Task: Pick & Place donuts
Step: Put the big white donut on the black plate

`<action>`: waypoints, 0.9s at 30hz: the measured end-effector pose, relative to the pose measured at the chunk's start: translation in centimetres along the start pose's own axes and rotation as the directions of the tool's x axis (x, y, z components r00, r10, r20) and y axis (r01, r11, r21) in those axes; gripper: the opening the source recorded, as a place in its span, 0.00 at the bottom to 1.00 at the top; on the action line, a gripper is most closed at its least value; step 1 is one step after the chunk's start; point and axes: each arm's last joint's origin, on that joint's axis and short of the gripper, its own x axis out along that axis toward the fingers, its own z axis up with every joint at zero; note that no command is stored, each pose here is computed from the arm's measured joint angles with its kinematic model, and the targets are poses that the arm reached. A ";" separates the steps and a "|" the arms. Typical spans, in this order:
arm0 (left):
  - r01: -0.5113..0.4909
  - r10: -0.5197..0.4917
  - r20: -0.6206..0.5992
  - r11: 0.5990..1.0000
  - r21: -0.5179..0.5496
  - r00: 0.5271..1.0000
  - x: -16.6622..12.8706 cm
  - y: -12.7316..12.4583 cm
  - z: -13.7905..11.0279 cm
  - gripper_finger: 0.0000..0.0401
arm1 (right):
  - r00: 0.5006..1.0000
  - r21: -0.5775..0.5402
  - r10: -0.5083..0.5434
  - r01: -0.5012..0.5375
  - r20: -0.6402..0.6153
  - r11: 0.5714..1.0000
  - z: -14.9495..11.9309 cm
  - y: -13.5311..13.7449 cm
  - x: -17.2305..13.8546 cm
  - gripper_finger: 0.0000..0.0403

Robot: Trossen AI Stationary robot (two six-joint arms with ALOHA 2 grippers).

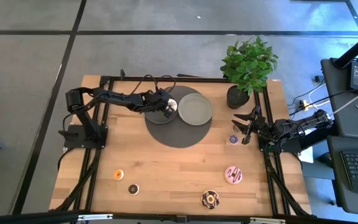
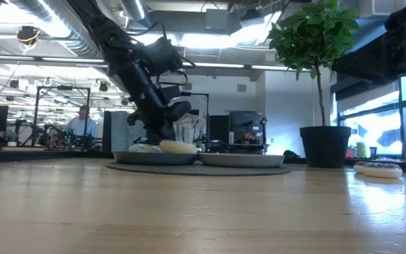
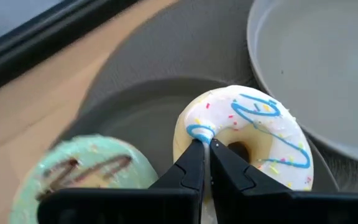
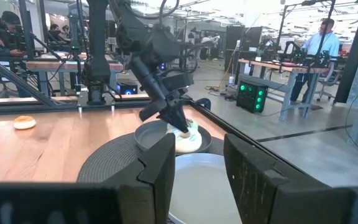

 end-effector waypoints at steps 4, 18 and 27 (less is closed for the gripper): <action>-0.003 0.003 0.007 1.000 -0.010 1.000 0.1 0.0 0.0 0.03 | 1.000 0.001 0.000 0.000 0.000 1.000 0.0 0.0 0.0 0.34; 0.018 -0.018 -0.006 1.000 -0.007 1.000 0.0 -0.1 0.0 0.10 | 1.000 0.003 0.000 0.000 0.000 1.000 0.0 0.0 0.0 0.34; 0.005 -0.005 -0.008 1.000 -0.005 1.000 0.0 0.0 -0.1 0.12 | 1.000 0.003 0.000 0.000 0.000 1.000 0.0 0.0 0.0 0.34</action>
